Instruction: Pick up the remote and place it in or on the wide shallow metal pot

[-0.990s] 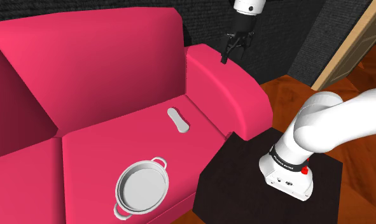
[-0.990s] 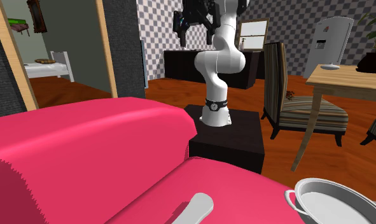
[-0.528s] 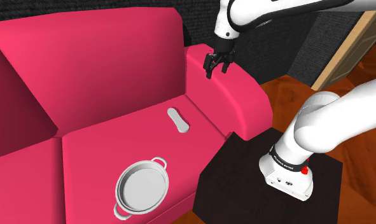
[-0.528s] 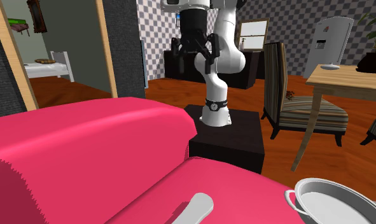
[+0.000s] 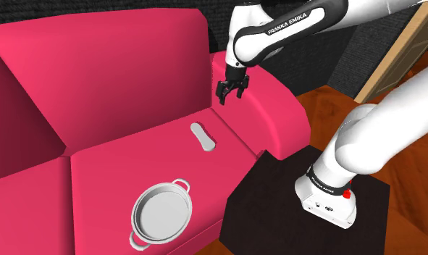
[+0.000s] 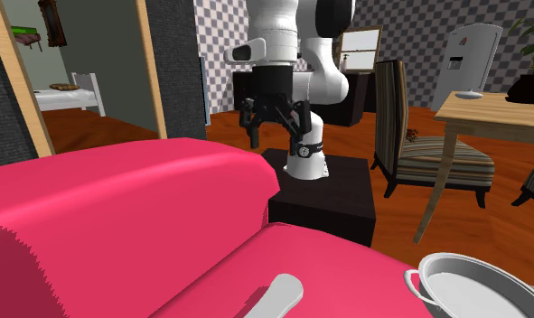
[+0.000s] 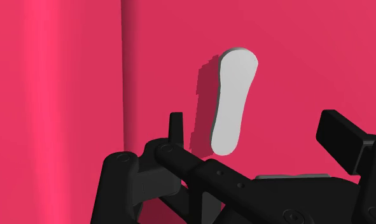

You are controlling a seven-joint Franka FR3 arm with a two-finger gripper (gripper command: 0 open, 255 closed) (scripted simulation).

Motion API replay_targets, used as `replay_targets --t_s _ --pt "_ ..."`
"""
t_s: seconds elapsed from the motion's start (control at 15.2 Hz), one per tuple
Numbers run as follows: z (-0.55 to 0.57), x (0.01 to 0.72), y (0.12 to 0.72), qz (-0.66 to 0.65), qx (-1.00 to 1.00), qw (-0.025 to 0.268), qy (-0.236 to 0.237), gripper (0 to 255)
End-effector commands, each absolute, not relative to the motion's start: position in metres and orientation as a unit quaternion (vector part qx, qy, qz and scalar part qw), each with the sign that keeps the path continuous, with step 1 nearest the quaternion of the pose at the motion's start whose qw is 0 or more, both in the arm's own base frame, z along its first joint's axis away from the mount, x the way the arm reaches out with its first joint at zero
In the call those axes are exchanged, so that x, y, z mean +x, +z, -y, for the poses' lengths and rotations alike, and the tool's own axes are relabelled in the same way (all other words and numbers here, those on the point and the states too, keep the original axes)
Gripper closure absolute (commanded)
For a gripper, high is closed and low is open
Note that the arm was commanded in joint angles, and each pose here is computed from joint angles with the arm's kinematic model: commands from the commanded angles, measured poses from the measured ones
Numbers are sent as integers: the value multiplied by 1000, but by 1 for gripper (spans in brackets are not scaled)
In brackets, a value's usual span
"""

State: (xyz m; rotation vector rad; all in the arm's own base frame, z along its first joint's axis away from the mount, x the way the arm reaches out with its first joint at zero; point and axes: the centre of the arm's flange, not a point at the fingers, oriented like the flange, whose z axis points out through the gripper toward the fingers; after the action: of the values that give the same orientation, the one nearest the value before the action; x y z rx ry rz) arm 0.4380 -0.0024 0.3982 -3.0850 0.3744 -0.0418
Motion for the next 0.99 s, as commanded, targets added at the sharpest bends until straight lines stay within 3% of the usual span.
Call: replay_targets --t_s 0.0,0.92 --pt "0 451 375 -121 -992 16 -13 0" --pt "-21 544 216 -127 -992 10 -6 0"
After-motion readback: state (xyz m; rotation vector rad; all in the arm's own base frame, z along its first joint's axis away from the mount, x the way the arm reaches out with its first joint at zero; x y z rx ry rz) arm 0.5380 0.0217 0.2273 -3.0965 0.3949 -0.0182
